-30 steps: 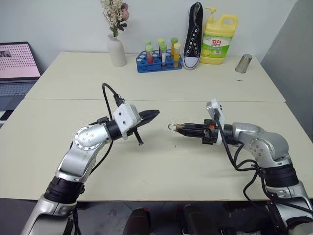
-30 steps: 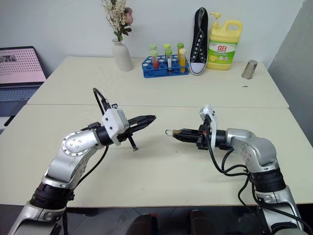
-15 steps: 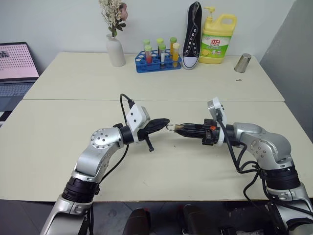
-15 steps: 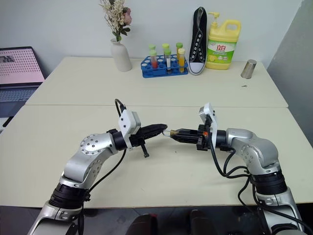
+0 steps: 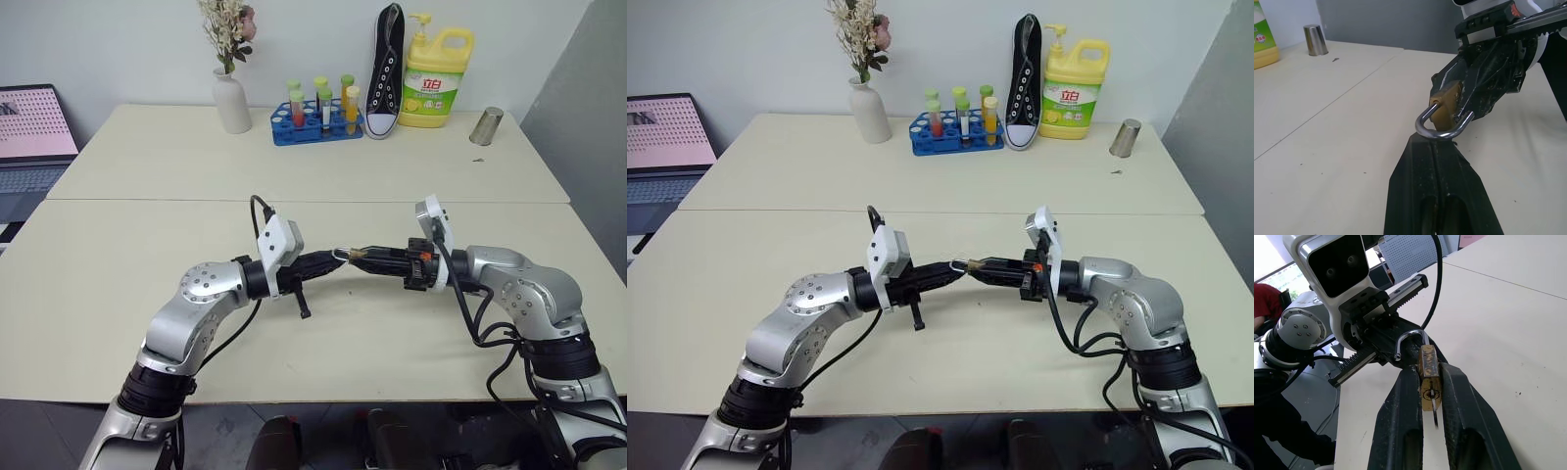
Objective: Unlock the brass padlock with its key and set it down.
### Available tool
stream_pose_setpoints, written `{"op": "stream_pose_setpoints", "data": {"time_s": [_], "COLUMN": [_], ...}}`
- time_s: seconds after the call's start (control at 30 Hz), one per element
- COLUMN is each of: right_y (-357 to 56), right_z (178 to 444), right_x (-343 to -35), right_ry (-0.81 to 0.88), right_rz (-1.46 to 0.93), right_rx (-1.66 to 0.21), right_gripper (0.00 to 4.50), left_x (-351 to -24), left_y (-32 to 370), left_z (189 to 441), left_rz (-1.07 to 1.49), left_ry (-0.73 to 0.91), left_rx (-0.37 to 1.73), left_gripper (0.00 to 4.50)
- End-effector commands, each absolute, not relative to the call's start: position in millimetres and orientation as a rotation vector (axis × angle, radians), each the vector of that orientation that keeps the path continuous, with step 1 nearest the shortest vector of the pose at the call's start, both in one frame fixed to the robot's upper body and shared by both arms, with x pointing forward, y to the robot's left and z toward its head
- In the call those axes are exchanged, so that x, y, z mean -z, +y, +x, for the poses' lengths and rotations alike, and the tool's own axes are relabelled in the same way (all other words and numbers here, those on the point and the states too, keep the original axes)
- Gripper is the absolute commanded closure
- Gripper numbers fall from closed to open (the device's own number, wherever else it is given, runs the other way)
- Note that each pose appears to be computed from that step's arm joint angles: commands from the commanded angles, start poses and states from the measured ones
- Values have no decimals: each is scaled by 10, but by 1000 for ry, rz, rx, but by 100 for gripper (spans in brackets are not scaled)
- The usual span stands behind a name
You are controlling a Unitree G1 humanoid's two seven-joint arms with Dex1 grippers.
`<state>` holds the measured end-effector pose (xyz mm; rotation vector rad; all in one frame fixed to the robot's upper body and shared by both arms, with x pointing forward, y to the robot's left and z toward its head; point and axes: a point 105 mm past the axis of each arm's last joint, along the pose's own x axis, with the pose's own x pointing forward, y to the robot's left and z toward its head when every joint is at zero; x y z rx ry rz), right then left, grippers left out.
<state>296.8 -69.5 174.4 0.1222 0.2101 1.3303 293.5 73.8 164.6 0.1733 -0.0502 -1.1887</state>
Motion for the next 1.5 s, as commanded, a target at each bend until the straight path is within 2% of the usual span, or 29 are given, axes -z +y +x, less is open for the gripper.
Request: {"op": "stream_pose_setpoints", "data": {"time_s": [0.03, 0.2, 1.13, 1.3, 1.5], "right_y": [-714, -722, -707, -699, -697], "right_z": [2953, 2958, 2921, 2919, 2918], "right_x": [-1830, -1822, -1783, -1784, -1783], "right_ry": [161, 162, 179, 179, 179], "right_rz": [102, 97, 92, 91, 91], "right_rx": [-1334, -1329, -1342, -1346, -1346], "right_gripper": [432, 432, 432, 432, 432], "left_x": [-1824, -1865, -1960, -1990, -1975], "left_y": [733, 797, 807, 809, 786], "left_z": [2796, 2724, 2872, 2963, 2937], "left_rz": [157, 122, 77, 76, 90], "left_ry": [-86, -49, -82, -110, -107], "left_rx": [1253, 1278, 1199, 1150, 1173], "left_gripper": [450, 450, 450, 450, 450]}}
